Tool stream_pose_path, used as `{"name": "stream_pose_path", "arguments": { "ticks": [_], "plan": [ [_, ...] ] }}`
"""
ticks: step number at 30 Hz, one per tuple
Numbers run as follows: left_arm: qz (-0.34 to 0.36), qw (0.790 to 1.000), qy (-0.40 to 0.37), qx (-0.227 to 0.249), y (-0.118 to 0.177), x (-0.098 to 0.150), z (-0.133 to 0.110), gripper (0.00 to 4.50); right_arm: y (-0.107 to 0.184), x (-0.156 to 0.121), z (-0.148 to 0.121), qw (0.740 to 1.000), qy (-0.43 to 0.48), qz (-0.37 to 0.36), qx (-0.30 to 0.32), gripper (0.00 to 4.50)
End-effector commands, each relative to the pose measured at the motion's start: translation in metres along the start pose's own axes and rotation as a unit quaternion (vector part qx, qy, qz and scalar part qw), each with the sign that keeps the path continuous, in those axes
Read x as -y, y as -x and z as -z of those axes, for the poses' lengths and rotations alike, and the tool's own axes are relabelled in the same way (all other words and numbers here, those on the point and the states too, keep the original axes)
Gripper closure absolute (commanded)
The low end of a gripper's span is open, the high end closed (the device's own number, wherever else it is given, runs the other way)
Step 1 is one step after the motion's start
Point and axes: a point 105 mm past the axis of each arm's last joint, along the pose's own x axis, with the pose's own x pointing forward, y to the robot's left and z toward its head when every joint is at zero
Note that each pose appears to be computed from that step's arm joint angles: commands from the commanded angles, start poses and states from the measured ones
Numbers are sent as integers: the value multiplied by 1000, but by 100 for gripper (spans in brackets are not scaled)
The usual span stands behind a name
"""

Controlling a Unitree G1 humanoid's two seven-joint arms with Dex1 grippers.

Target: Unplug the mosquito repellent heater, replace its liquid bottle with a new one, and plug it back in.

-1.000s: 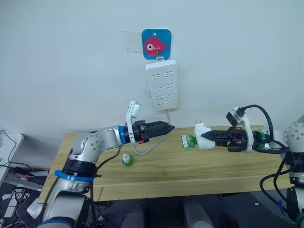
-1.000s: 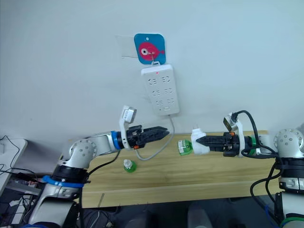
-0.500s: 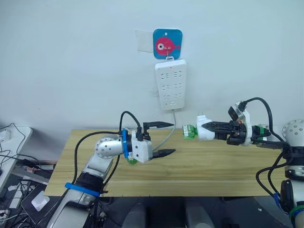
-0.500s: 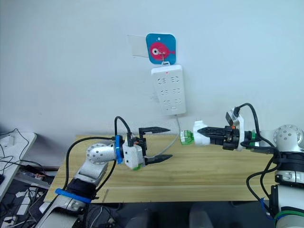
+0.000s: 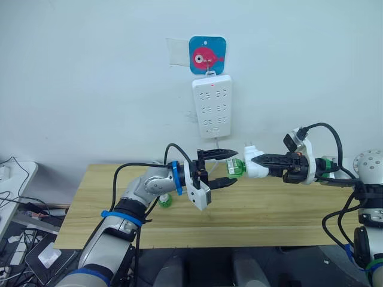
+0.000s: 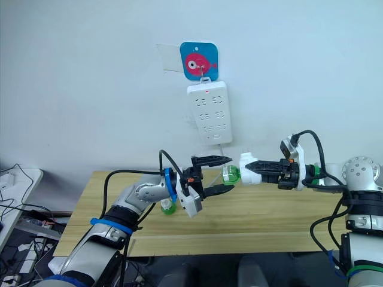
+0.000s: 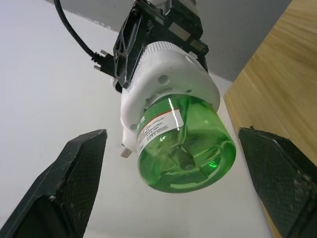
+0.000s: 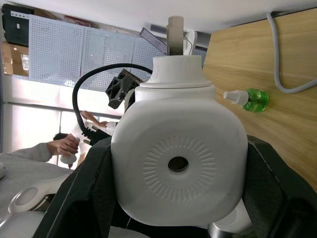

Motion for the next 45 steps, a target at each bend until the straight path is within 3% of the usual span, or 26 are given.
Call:
{"name": "stream_pose_path", "arguments": {
  "ticks": [1,6,10,12,14,18,19,21,24,25,26,28,30,34,40,45],
  "plan": [
    [-13,1000,-13,16,-2,-7,-4,64,0,-12,0,1000,19,-16,-7,153],
    [-13,999,14,30,-1,-4,-8,216,-2,-11,0,1000,19,-15,-7,153],
    [-14,996,78,27,-2,-3,-8,220,-1,-11,3,1000,21,-9,-14,153],
    [-34,976,212,22,-5,-12,-8,220,0,-10,4,999,27,4,-20,153],
    [-56,918,389,46,-8,-26,-12,220,2,-9,6,999,34,14,-26,153],
    [-49,726,681,80,2,-47,-12,220,7,-7,6,998,39,27,-28,153],
    [-42,686,721,84,6,-48,-11,220,7,-7,6,998,39,27,-28,153],
    [-27,635,767,88,12,-49,-13,220,8,-8,6,998,40,26,-30,153],
    [-1,517,847,120,24,-49,-20,220,8,-8,8,998,42,26,-34,153],
    [6,487,864,129,28,-48,-23,220,8,-9,8,998,43,26,-35,153],
    [11,462,876,137,31,-48,-25,220,9,-9,7,998,43,27,-35,153],
    [12,431,891,141,34,-45,-27,220,9,-9,6,998,43,27,-33,153],
    [11,411,900,141,38,-42,-27,220,9,-9,5,998,43,27,-31,153],
    [-1,392,910,133,44,-37,-25,220,12,-8,4,998,43,33,-28,153],
    [-16,388,914,119,45,-33,-21,220,14,-7,-2,998,48,43,-16,153],
    [-32,404,908,109,39,-32,-18,220,10,-9,-4,998,51,37,-16,153]
  ]
}}
